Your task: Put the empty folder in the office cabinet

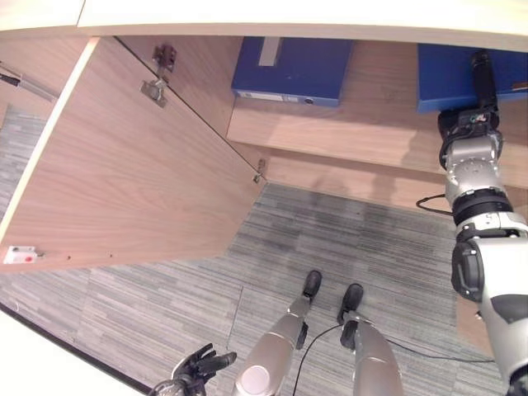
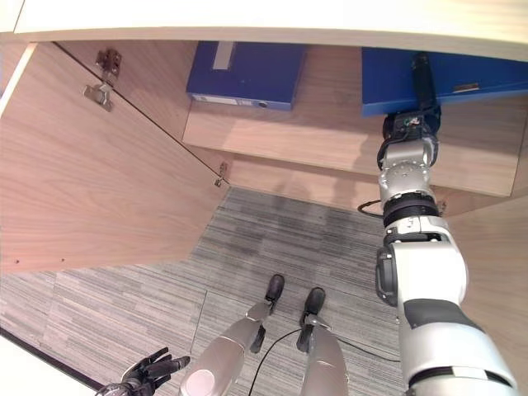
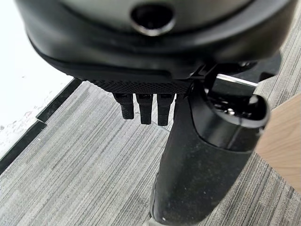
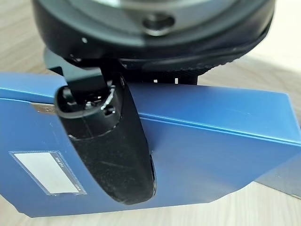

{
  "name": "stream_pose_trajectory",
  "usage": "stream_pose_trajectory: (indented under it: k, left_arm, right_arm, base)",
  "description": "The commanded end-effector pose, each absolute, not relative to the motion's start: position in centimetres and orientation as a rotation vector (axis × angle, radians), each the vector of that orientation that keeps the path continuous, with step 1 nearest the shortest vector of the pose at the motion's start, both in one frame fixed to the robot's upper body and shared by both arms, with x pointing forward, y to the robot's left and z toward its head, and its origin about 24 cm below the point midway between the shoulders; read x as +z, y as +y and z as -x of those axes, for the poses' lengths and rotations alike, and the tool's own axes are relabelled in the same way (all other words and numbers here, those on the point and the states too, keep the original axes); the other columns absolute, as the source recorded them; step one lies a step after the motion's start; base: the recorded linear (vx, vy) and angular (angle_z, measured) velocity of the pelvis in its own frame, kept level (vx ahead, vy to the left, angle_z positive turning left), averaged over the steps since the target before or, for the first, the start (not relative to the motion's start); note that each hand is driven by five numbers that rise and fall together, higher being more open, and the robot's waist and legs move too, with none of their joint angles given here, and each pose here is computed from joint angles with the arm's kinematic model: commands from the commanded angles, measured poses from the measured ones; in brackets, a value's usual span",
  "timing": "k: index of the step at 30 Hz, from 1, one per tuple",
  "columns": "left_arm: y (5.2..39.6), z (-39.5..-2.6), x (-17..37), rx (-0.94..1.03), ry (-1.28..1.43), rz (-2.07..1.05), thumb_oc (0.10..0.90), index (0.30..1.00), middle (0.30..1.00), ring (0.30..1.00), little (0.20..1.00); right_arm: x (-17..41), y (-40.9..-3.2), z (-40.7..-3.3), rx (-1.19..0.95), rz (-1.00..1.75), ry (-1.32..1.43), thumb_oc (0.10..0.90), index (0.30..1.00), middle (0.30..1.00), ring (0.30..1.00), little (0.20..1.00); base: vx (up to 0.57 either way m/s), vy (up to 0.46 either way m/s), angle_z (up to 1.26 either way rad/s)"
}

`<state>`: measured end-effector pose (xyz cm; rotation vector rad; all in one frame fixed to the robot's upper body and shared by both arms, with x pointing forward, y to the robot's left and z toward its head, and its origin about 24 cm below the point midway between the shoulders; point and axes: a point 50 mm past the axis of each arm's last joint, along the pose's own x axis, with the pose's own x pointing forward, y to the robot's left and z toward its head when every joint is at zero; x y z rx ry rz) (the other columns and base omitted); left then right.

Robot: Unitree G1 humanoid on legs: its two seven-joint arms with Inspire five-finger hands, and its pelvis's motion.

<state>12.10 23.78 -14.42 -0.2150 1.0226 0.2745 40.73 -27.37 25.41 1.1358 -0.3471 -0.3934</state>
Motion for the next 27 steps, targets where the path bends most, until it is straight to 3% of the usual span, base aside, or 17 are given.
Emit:
stream_pose_trajectory:
  k: [1,5,14,20,27]
  left_arm:
    - [29.0,-7.0,-14.0,0.402,1.135,0.069,0.800,0.900,0.900,0.900,0.900]
    - [29.3,-7.1,-13.9,0.398,1.132,0.058,0.800,0.900,0.900,0.900,0.900]
    - [30.0,-7.2,-13.6,0.373,1.146,0.040,0.800,0.900,0.900,0.900,0.900]
    - [31.2,-7.4,-13.0,0.333,1.151,-0.004,0.800,0.900,0.900,0.900,0.900]
    - [31.1,-7.4,-13.1,0.304,1.162,-0.013,0.800,0.900,0.900,0.900,0.900]
  right_arm:
    - [33.3,-28.3,-39.0,-0.287,-1.068,-0.632,0.800,0.900,0.900,0.900,0.900]
    - [32.7,-28.1,-39.2,-0.283,-1.038,-0.598,0.800,0.900,0.900,0.900,0.900]
    - [28.1,-25.8,-41.4,-0.241,-0.691,-0.267,0.800,0.900,0.900,0.900,0.900]
    - [25.2,-21.3,-42.4,0.010,-0.227,-0.055,0.800,0.900,0.900,0.900,0.900]
    - [25.5,-19.1,-42.2,0.157,-0.158,-0.092,0.800,0.900,0.900,0.900,0.900]
  base:
    - [0.02,-0.001,0.09]
    - [0.01,-0.005,0.07]
    - [0.00,-0.001,0.00]
    - [-0.04,-0.010,-0.04]
    - [-0.03,0.005,-0.06]
